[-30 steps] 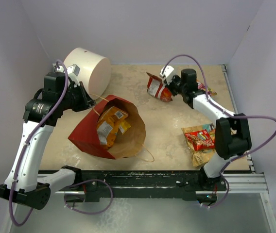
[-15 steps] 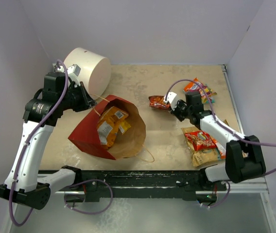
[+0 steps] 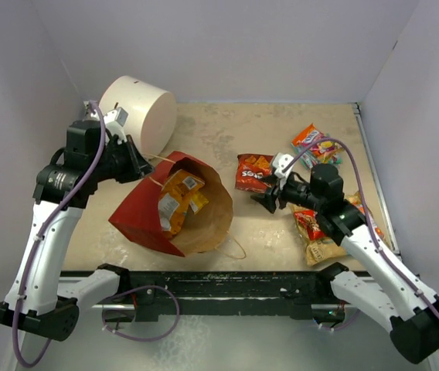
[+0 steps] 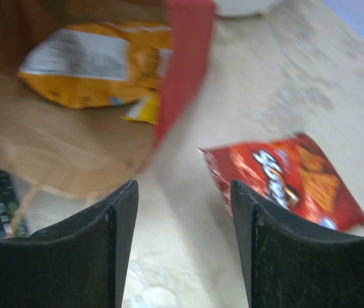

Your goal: Take the snacks out of the paper bag

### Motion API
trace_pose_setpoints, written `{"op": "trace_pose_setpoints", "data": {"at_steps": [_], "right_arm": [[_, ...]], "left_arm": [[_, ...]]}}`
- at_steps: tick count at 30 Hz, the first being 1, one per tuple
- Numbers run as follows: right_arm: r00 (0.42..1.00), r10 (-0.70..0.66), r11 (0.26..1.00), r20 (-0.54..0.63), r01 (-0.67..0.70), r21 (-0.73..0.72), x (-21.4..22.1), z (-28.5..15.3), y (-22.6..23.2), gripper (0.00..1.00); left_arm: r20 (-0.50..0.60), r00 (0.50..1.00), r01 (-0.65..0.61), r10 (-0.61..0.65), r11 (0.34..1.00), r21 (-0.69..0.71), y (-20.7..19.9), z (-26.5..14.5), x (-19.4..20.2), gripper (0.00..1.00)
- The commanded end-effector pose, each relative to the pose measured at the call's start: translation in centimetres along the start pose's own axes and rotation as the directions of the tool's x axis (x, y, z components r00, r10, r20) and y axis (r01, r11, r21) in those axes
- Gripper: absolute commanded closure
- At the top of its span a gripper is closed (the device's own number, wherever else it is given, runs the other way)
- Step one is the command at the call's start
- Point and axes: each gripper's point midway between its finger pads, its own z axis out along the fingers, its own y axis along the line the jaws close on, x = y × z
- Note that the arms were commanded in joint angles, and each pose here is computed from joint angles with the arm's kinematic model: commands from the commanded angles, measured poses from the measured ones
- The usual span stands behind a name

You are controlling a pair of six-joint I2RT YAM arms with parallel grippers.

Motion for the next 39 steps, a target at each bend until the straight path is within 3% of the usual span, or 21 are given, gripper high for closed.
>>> {"op": "trace_pose_setpoints", "data": {"at_steps": [1,6,12,20,23,29,36,39], "right_arm": [[0.997,0.014,0.981,0.076,0.0,-0.193,-2.0,1.0,5.6,0.36],[0.971,-0.151,0.936,0.185,0.201,-0.288,-4.1,3.0,10.0,0.35],[0.868,-0.396,0.827,0.298,0.479,-0.295,-4.6,6.6,13.6,0.36],[0.808,-0.535,0.789,0.248,0.583,-0.196,-4.2,13.7,13.6,0.34],[0.765,-0.603,0.745,0.225,0.641,-0.184,-3.4,15.5,13.3,0.34],[0.613,-0.773,0.581,0.166,0.788,-0.203,-1.8,18.9,12.3,0.34],[0.508,-0.856,0.481,0.094,0.851,-0.212,0.1,22.0,10.7,0.33],[0.497,-0.866,0.477,0.054,0.854,-0.209,1.1,23.2,9.9,0.32]], "left_arm": [[0.028,0.999,-0.033,0.032,0.998,0.059,-0.9,-1.4,0.1,1.0],[0.012,1.0,-0.029,0.029,0.998,0.062,-0.8,-2.6,1.3,1.0],[-0.015,1.0,0.014,-0.014,1.0,0.028,-0.1,-3.1,2.6,1.0],[0.009,0.999,0.032,-0.032,0.998,0.062,-0.9,-2.9,1.7,1.0],[-0.001,1.0,0.026,-0.026,0.996,0.081,-1.3,-2.6,1.7,1.0],[0.002,1.0,-0.013,0.013,0.995,0.098,-1.5,-2.8,1.5,1.0],[-0.007,0.999,-0.049,0.05,0.994,0.102,-1.5,-3.1,1.7,1.0],[-0.011,0.998,-0.062,0.063,0.992,0.108,-1.6,-3.3,1.8,1.0]]}}
